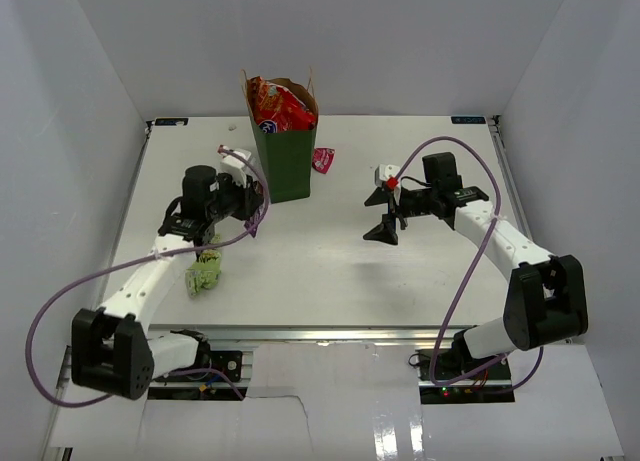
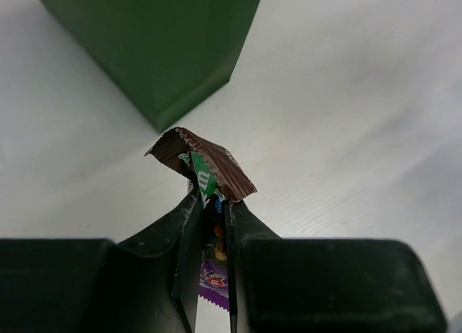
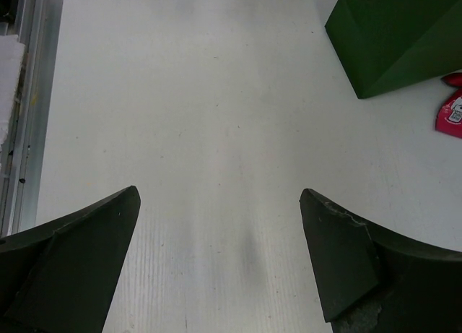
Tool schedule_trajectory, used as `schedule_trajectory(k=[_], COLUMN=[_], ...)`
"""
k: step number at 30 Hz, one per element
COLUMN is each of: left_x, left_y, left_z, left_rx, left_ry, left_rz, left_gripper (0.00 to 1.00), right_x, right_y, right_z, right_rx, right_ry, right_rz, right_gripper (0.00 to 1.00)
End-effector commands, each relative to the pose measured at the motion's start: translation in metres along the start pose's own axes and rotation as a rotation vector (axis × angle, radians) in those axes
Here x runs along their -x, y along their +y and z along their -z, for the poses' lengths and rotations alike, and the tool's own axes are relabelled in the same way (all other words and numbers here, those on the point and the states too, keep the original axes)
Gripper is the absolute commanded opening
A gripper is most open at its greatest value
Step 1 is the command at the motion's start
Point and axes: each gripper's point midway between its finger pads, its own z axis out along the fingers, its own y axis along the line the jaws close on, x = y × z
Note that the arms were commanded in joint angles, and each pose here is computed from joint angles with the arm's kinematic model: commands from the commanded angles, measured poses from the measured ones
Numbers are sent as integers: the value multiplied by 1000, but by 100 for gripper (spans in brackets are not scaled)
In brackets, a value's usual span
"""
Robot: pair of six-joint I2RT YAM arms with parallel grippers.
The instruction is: Place the snacks into the paper bag
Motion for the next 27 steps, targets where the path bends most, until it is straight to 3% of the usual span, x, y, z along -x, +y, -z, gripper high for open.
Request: schedule_trajectory(k=[1,4,11,18,27], left_x=[62,110,221,296,295], left_y=[-43,-63,-73,-47,8], left_z=[38,73,103,55,-21], left_rx=[-168,-245,-331,-278,-63], left_ry=[-248,-430,-657,-732,-699], left_rz=[99,145,183,133,103], left_gripper=[25,23,22,21,23], right_x=[16,17,20,23,23], right_y=[-9,-11,-18,-20,-34], right_z=[2,1,-2,-1,0], right_rx=[-1,2,9,2,-69], right_ry=[-34,-36,-43,-44,-28], right_rz=[32,26,13,15,-49], right_gripper=[98,97,97,98,97])
